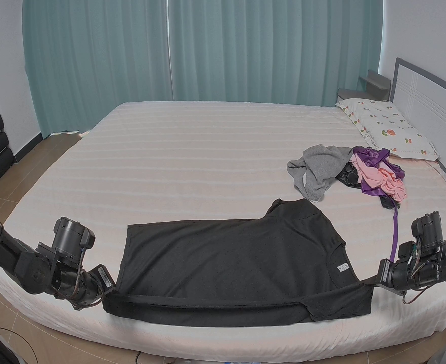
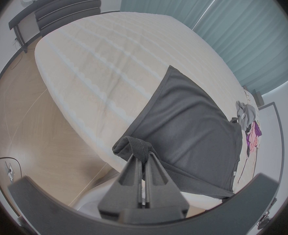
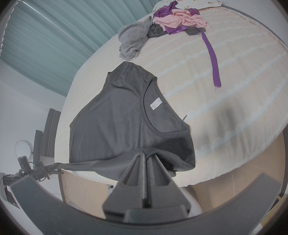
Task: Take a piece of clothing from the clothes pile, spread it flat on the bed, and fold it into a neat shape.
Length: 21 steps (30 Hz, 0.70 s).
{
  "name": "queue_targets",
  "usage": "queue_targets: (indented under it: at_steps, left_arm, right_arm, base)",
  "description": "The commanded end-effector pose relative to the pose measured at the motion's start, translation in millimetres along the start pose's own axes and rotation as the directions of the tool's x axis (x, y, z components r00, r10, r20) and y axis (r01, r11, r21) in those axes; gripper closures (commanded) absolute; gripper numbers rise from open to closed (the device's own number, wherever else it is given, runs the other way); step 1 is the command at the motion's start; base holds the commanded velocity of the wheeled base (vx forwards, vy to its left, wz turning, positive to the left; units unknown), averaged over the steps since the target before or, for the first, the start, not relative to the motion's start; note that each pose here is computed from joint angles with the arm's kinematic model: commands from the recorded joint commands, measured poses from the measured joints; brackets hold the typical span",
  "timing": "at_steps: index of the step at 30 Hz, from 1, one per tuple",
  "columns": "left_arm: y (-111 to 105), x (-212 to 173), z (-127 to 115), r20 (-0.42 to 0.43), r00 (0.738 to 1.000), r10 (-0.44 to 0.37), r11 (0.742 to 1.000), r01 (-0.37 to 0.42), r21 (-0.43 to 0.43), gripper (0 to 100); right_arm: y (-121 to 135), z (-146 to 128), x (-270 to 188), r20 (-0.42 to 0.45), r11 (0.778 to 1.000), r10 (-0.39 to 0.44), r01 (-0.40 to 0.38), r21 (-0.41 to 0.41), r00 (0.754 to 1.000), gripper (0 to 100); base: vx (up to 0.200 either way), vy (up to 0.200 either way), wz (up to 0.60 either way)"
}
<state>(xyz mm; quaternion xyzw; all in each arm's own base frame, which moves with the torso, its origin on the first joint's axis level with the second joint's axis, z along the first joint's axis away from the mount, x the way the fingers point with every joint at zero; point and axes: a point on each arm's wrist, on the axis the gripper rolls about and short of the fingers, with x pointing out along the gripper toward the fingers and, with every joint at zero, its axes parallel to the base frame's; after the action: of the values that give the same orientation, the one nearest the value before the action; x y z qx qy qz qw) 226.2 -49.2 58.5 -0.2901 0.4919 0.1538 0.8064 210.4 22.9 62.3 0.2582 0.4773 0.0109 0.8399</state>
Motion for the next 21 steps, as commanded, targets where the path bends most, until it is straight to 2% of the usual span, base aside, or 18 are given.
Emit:
queue_targets:
  at_steps: [1,5,12,17,21]
  left_arm:
    - [-0.2,-3.5,10.4,0.030,0.999,-0.011,1.000,0.012,-0.029,100]
    - [2.2,-6.2,13.7,0.040,0.999,-0.015,0.999,0.016,-0.039,100]
    - [4.6,0.2,8.9,0.009,1.000,0.004,0.999,-0.003,-0.035,100]
    - [1.9,8.2,9.9,-0.004,1.000,0.015,0.999,-0.015,-0.032,100]
    - [-8.2,20.1,18.4,-0.001,1.000,0.015,0.999,-0.015,-0.033,100]
  right_arm:
    - [-0.2,1.8,5.2,-0.012,1.000,-0.007,0.007,0.004,1.000,100]
    - [0.2,2.8,5.9,-0.011,1.000,-0.006,0.006,0.008,1.000,100]
    - [1.9,8.7,12.9,-0.013,1.000,-0.007,0.007,0.010,1.000,100]
    - [3.0,12.6,17.1,-0.015,1.000,-0.008,0.008,0.006,1.000,100]
    - [4.8,19.2,24.9,-0.015,1.000,-0.010,0.010,0.005,1.000,100]
  base:
    - [0.000,0.000,0.00]
    - [0.000,0.000,0.00]
    - [0.000,0.000,0.00]
    - [0.000,0.000,0.00]
    - [0.000,0.000,0.00]
